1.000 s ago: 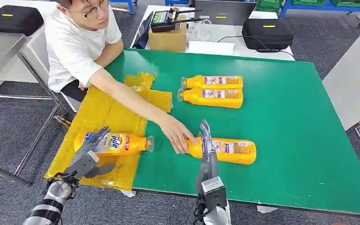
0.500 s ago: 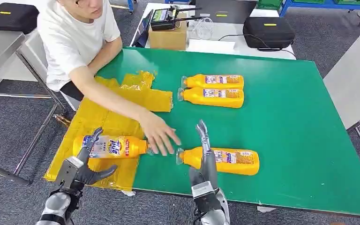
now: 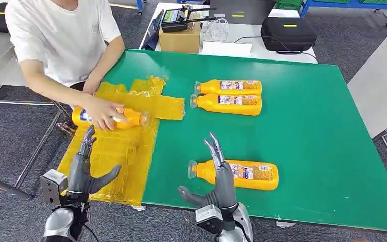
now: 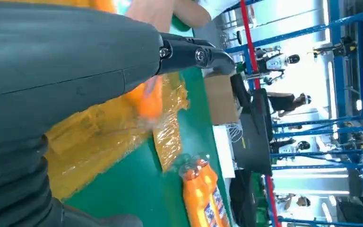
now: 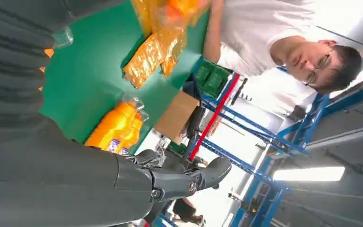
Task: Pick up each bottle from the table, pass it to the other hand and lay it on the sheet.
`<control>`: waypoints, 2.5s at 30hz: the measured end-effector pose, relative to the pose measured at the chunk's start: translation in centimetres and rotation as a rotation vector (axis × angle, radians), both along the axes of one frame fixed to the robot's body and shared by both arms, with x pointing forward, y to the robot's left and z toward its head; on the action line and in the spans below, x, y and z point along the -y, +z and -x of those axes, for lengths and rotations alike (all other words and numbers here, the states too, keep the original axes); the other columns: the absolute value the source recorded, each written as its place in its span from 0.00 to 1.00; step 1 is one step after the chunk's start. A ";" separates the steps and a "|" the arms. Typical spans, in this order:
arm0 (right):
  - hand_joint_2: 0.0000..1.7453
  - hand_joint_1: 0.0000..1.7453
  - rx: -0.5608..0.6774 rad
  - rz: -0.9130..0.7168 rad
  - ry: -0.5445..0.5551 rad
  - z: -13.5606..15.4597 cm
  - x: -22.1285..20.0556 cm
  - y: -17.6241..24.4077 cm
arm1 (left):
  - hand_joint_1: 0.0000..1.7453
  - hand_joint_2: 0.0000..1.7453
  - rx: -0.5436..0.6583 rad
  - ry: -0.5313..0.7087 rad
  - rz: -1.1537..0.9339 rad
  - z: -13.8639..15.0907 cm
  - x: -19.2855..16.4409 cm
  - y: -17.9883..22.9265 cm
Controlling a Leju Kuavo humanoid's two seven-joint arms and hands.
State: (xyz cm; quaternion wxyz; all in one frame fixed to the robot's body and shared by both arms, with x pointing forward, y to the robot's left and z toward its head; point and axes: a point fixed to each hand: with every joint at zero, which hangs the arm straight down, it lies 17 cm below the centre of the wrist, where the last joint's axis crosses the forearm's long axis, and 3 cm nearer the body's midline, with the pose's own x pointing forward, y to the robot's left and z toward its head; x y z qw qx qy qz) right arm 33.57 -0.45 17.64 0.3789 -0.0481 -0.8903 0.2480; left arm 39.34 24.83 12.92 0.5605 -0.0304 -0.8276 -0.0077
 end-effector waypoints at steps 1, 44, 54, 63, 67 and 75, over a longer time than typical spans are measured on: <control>1.00 0.00 0.024 0.063 -0.026 0.0 0.0 -0.3 | 0.00 1.00 0.014 0.007 0.050 0.2 -0.2 0.6; 1.00 0.00 -0.279 1.033 -0.267 -6.8 21.1 -17.8 | 0.00 1.00 0.298 -0.202 0.301 7.0 6.8 12.2; 1.00 0.00 -0.262 1.025 -0.273 -9.3 19.6 -17.5 | 0.00 1.00 0.311 -0.201 0.301 7.0 6.7 12.4; 1.00 1.00 -0.493 1.222 -0.122 -12.6 21.5 -21.6 | 0.00 1.00 0.327 -0.210 0.299 6.6 6.8 12.6; 1.00 1.00 -0.526 1.273 -0.109 -13.5 22.7 -22.2 | 0.00 1.00 0.321 -0.213 0.300 6.3 6.9 12.4; 1.00 1.00 -0.597 1.313 -0.082 -14.0 24.4 -22.8 | 0.00 1.00 0.318 -0.214 0.302 6.1 7.0 12.1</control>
